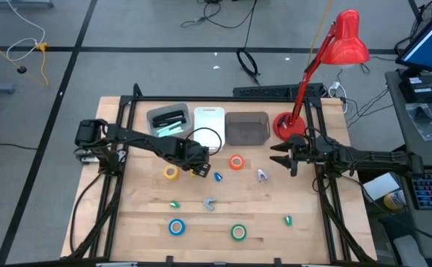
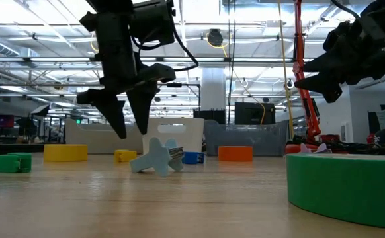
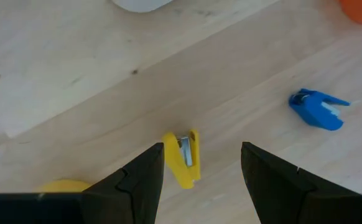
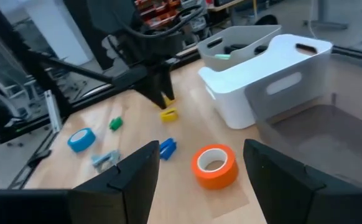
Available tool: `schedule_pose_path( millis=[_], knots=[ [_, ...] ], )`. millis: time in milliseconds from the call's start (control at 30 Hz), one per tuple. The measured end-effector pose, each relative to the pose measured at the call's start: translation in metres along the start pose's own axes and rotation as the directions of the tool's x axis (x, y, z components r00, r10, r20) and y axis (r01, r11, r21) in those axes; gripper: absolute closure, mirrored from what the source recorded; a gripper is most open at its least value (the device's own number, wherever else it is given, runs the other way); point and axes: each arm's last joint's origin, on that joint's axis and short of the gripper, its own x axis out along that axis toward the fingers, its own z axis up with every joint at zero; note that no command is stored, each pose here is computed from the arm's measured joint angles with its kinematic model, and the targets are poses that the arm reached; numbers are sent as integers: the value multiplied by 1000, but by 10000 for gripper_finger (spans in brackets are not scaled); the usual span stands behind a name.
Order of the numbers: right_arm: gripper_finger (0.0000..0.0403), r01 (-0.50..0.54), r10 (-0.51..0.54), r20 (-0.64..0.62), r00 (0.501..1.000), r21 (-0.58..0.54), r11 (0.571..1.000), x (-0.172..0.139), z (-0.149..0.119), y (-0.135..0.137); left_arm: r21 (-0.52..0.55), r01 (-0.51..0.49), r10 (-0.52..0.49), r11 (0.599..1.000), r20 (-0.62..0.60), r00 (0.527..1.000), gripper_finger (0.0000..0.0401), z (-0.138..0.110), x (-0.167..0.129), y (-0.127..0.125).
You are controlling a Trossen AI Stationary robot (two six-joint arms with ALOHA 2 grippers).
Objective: Pick and place Stapler, Stapler remover, tape
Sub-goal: Put the yellow stapler into the gray bin
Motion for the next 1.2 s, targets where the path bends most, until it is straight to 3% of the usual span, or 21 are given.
schedule_pose_path(
  millis=[533, 900, 1200],
  knots=[
    [174, 40, -40, 17, 999, -3, 999, 0, 1, -1, -71, -33, 33, 997, 7, 999, 190, 0, 0, 3],
    [174, 38, -38, 21, 999, -4, 999, 0, 1, -1, -86, -107, 100, 991, -79, 992, 190, -7, 37, 0],
    [174, 37, -37, 23, 999, 1, 999, 0, 1, -1, -118, -110, 102, 987, -74, 992, 190, -6, 38, 0]
  ],
)
